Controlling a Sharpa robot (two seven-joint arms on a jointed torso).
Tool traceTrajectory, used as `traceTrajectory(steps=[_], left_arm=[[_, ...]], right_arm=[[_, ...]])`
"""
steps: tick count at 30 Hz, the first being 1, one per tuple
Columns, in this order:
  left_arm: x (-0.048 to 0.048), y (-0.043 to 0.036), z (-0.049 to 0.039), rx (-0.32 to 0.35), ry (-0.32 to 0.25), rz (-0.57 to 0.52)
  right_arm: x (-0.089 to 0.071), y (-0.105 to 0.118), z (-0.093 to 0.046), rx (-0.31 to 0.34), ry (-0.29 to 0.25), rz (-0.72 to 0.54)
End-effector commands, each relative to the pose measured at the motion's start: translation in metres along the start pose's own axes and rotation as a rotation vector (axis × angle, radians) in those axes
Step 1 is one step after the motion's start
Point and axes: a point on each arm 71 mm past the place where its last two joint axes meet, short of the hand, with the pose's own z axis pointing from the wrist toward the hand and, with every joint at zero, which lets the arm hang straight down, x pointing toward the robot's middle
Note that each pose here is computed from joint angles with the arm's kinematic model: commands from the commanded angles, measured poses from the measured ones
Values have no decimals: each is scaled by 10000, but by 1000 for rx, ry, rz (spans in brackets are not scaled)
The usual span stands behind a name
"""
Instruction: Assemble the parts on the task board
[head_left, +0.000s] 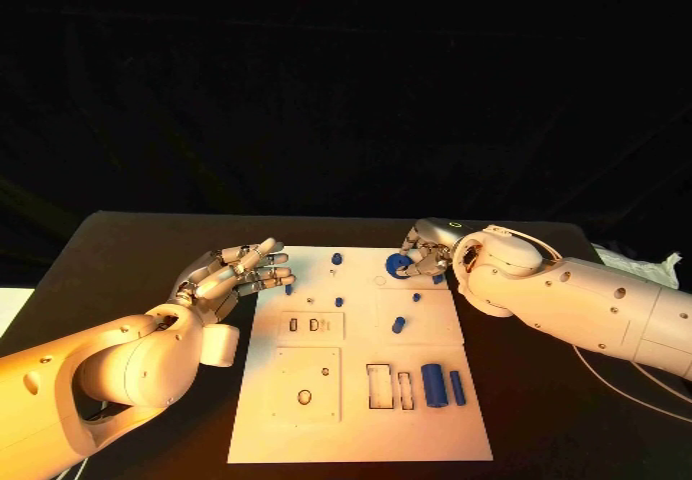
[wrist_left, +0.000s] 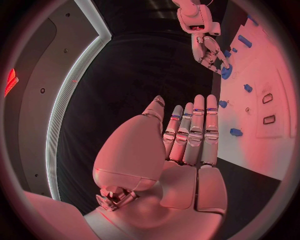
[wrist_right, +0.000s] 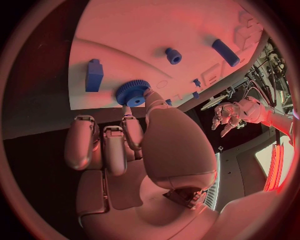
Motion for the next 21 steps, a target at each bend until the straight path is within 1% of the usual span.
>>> traceTrajectory(steps=[1, 5, 10, 16, 21], left_arm=[[28, -5, 5, 3, 24, -12], [29, -3, 6, 2, 25, -13], [32, -1, 7, 0, 27, -13], [31, 1, 9, -1, 28, -14], [33, 2, 10, -1, 28, -14]], right_arm=[[88, 6, -11, 11, 32, -79], [94, 24, -14, 11, 22, -96], [90, 39, -22, 11, -7, -115], [68, 89, -41, -9, -65, -122], [40, 181, -66, -46, -116, -109]])
